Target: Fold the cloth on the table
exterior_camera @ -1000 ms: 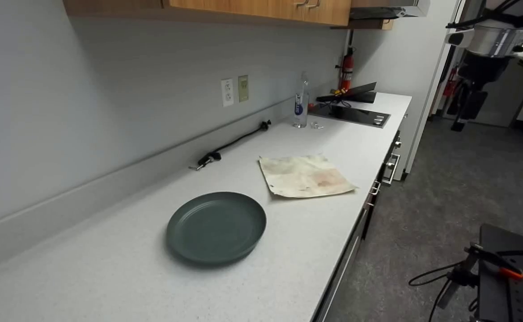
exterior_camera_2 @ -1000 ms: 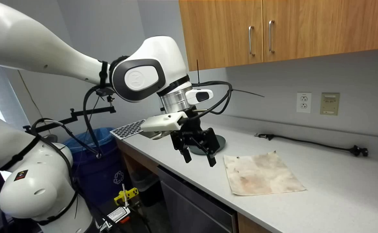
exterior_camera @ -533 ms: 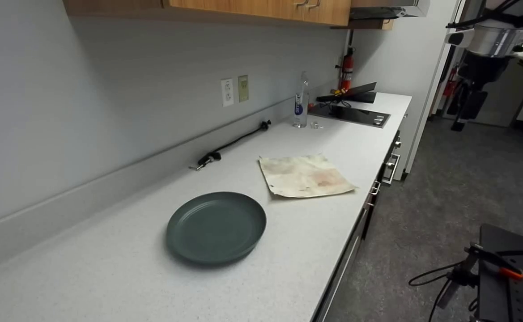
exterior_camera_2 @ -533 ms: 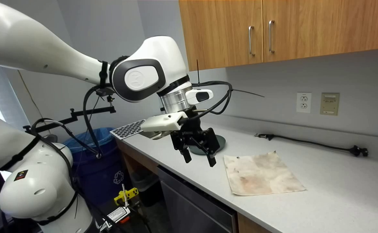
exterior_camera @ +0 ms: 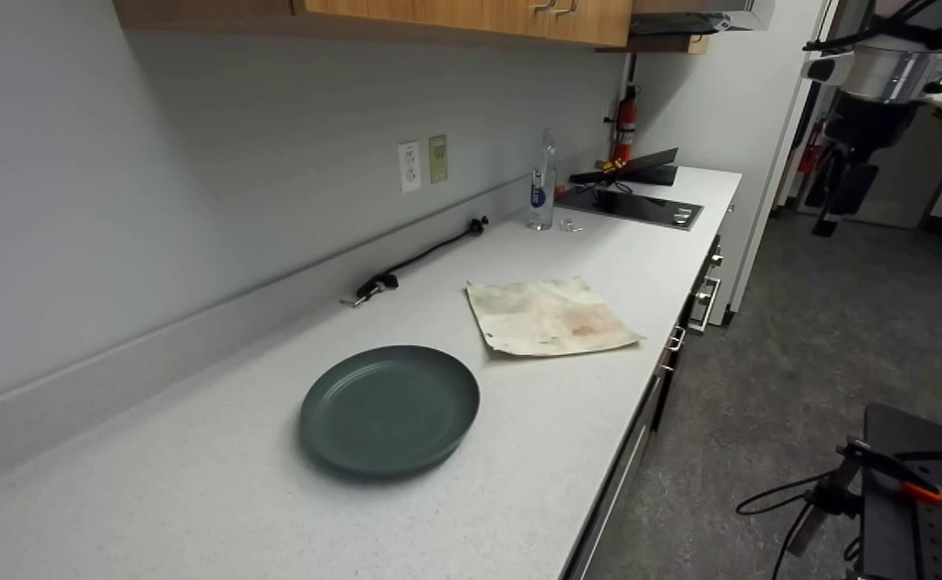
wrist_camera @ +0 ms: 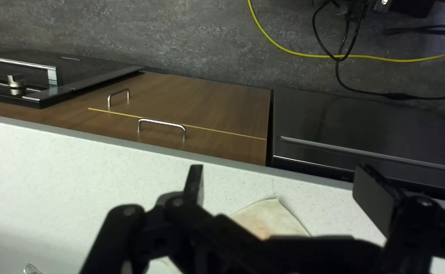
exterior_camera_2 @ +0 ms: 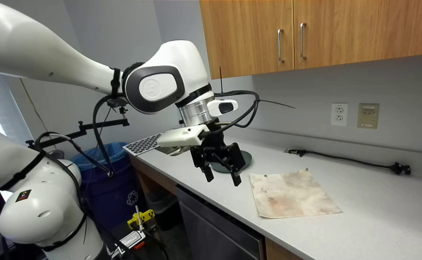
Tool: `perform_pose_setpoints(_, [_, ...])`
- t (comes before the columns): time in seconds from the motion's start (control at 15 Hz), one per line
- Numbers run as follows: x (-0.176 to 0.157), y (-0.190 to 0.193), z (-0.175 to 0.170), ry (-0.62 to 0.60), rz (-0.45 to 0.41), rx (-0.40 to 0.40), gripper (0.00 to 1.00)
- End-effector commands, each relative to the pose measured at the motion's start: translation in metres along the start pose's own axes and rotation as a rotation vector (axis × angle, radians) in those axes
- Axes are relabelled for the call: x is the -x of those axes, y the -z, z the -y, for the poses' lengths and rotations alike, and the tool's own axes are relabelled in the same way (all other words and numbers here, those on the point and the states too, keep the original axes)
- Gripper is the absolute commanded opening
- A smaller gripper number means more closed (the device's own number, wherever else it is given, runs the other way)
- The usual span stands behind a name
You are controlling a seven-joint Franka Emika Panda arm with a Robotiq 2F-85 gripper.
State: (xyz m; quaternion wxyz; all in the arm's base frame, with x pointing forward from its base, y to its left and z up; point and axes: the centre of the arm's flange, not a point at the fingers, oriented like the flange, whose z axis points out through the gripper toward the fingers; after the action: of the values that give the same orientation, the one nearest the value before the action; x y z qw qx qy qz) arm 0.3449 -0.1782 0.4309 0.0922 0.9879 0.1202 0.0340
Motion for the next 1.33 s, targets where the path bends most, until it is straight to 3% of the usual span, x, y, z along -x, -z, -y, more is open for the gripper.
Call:
perform_pose_setpoints(0.0, [0.000, 0.000, 0.000, 0.000, 0.000, 0.000, 1.00])
perform_pose_setpoints(0.27, [-0.001, 0.000, 0.001, 0.002, -0.009, -0.011, 1.00])
perform_pose_setpoints(0.33, [-0.008, -0.041, -0.051, -0.005, -0.016, -0.013, 1.00])
perform_pose_setpoints(0.6, [-0.007, -0.062, -0.080, -0.052, -0.067, -0.047, 1.00])
perform_pose_setpoints(0.73, [-0.010, -0.079, -0.093, -0.076, -0.049, -0.036, 1.00])
perform_pose_setpoints(0.8, [0.007, -0.062, -0.069, -0.076, -0.054, -0.036, 1.00])
perform_pose_setpoints(1.27, [-0.003, -0.078, -0.082, -0.088, -0.028, -0.034, 1.00])
